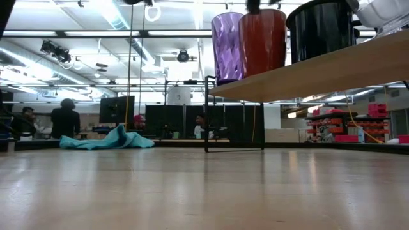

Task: Stack small to large cups/mugs on shelf
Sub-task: Put the transparent mug on the shelf aligned with the other transparent mug

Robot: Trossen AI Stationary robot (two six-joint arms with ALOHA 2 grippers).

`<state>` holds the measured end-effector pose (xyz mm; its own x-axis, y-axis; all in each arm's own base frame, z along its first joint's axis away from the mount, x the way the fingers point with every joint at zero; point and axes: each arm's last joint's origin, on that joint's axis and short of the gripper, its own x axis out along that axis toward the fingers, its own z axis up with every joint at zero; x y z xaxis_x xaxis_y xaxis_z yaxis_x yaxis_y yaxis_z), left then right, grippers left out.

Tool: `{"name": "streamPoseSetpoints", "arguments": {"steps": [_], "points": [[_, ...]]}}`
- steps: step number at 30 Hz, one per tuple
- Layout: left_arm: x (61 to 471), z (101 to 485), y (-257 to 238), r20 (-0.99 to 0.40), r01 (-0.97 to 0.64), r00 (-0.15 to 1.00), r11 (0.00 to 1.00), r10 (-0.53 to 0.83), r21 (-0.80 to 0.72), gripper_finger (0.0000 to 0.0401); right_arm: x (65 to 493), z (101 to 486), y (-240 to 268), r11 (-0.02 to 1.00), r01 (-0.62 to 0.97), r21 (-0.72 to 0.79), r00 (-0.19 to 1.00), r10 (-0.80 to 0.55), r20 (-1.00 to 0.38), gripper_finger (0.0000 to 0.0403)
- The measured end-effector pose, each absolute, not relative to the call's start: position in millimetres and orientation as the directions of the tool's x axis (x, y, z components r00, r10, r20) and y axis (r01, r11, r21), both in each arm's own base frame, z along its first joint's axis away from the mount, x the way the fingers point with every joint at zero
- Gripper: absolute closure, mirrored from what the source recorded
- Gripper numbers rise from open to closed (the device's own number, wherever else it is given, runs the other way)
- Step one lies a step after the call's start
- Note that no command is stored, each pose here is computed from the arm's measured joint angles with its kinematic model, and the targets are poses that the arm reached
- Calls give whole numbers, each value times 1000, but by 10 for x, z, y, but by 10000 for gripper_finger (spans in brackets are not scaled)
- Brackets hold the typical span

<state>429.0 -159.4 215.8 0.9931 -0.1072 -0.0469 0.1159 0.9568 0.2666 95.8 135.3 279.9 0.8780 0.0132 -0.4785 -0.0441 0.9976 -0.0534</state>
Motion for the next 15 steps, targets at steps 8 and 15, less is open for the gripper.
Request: {"name": "streamPoseSetpoints", "arguments": {"steps": [8,15], "points": [[4623,2301,-1614,-130,111,989,951,-76,288,258,955,2800,1351,997,-47,-54,877,15,-480,359],[4702,2338,-1629,-140,121,987,935,-78,333,235,952,2799,1342,998,-42,-54,876,11,-483,359]]}}
